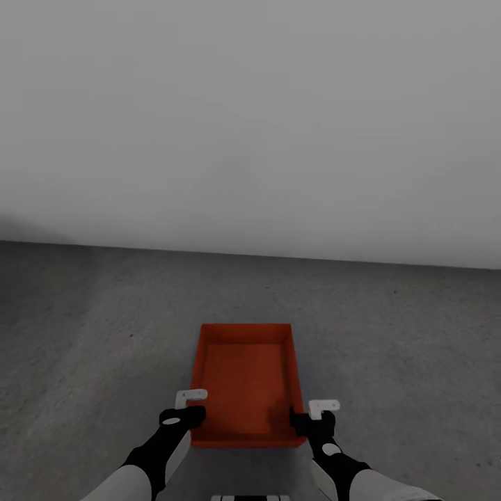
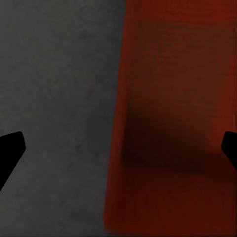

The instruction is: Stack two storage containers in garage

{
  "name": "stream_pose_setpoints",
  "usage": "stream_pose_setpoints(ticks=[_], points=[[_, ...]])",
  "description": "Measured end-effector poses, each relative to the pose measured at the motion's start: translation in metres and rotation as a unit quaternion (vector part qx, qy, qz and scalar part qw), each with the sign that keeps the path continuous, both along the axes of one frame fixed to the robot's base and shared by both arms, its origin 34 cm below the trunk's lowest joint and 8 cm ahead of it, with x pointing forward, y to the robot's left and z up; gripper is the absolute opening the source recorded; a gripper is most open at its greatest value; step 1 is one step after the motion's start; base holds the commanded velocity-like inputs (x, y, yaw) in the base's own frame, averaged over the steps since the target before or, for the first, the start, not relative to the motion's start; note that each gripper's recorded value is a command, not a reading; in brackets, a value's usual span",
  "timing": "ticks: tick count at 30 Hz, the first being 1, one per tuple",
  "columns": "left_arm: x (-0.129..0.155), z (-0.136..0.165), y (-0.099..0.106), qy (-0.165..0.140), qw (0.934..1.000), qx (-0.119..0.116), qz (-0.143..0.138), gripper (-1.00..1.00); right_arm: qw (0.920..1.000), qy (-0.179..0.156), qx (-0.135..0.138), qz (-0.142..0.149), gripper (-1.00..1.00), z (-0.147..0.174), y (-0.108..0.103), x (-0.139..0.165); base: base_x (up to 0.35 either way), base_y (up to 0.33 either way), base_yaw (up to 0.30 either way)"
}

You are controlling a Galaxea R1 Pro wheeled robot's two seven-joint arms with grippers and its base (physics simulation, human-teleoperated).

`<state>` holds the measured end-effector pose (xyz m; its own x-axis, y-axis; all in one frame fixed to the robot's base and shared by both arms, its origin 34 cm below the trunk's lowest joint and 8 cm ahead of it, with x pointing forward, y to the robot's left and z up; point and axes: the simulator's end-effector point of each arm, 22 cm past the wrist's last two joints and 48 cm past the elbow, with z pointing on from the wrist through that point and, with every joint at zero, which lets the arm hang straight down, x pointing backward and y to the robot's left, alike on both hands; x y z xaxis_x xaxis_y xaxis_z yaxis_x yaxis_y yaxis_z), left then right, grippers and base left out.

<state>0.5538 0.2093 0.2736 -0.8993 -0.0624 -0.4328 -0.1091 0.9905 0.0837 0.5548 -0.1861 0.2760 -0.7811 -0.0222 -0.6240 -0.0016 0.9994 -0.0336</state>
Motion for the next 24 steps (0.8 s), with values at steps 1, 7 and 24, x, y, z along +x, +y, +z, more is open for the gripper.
stream_pose_setpoints(ticks=[1, 7, 24], points=[[0.0, 0.002, 0.0, 0.0, 1.0, 0.0, 0.0, 1.0, 1.0, 0.0, 0.0, 0.0, 1.0, 0.002, 0.0, 0.0, 0.0, 0.0, 0.0], [0.003, 0.015, 0.0, 0.0, 1.0, -0.001, 0.001, 1.0, 1.0, 0.0, 0.0, -0.001, 1.0, 0.015, -0.001, 0.003, 0.0, 0.0, 0.0], [0.005, 0.048, 0.0, 0.006, 1.0, -0.002, 0.003, 1.0, 1.0, 0.001, 0.001, 0.007, 1.0, 0.05, 0.001, 0.01, 0.0, 0.0, 0.0]])
